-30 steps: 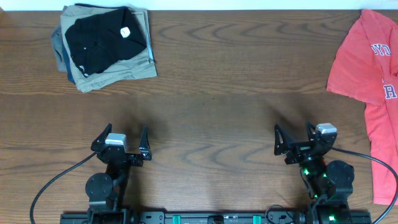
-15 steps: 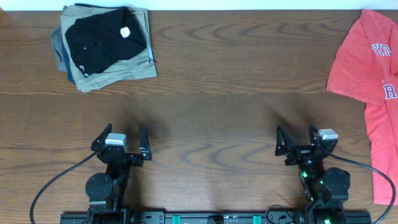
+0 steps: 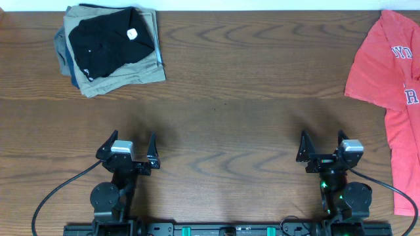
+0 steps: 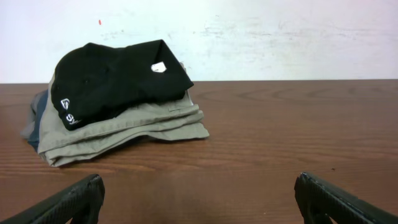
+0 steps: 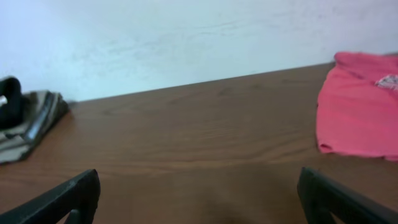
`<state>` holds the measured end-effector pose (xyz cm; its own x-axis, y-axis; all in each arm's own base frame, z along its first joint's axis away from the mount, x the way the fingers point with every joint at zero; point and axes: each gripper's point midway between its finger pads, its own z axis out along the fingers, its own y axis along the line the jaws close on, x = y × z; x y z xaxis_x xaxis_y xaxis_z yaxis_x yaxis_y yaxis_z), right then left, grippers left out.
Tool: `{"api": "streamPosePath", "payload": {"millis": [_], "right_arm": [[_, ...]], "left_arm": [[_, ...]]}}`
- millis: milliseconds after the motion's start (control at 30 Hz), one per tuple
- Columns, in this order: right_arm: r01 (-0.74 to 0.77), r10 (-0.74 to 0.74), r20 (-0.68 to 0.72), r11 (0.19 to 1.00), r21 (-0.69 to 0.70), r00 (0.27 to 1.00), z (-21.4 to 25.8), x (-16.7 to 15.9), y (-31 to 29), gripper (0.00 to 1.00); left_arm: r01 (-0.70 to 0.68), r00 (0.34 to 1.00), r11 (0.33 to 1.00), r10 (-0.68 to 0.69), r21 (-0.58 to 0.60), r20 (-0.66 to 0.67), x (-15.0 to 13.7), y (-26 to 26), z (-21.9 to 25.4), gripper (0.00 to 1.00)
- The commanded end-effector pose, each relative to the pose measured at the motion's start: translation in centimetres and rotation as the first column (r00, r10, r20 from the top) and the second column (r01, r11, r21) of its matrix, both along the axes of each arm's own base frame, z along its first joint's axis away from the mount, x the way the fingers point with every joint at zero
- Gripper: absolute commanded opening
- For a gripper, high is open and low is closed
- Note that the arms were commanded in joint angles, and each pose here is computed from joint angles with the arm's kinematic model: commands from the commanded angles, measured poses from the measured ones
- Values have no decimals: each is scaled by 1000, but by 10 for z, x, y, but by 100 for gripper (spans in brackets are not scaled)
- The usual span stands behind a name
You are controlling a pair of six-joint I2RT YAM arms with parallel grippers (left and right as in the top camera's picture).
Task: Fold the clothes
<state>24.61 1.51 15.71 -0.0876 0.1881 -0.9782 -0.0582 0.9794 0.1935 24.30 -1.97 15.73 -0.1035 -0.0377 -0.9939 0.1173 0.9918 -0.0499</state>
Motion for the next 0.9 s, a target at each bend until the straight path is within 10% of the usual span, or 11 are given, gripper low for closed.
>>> {"api": "streamPosePath", "payload": {"millis": [0, 867], "right_arm": [[7, -6, 8, 994, -106, 1000, 0, 0, -2, 99], [6, -4, 11, 989, -149, 1000, 0, 0, -2, 99]], "left_arm": [[0, 999, 1000, 0, 13, -35, 0, 0, -16, 98], [0, 999, 1000, 0, 13, -35, 0, 0, -16, 98]]}}
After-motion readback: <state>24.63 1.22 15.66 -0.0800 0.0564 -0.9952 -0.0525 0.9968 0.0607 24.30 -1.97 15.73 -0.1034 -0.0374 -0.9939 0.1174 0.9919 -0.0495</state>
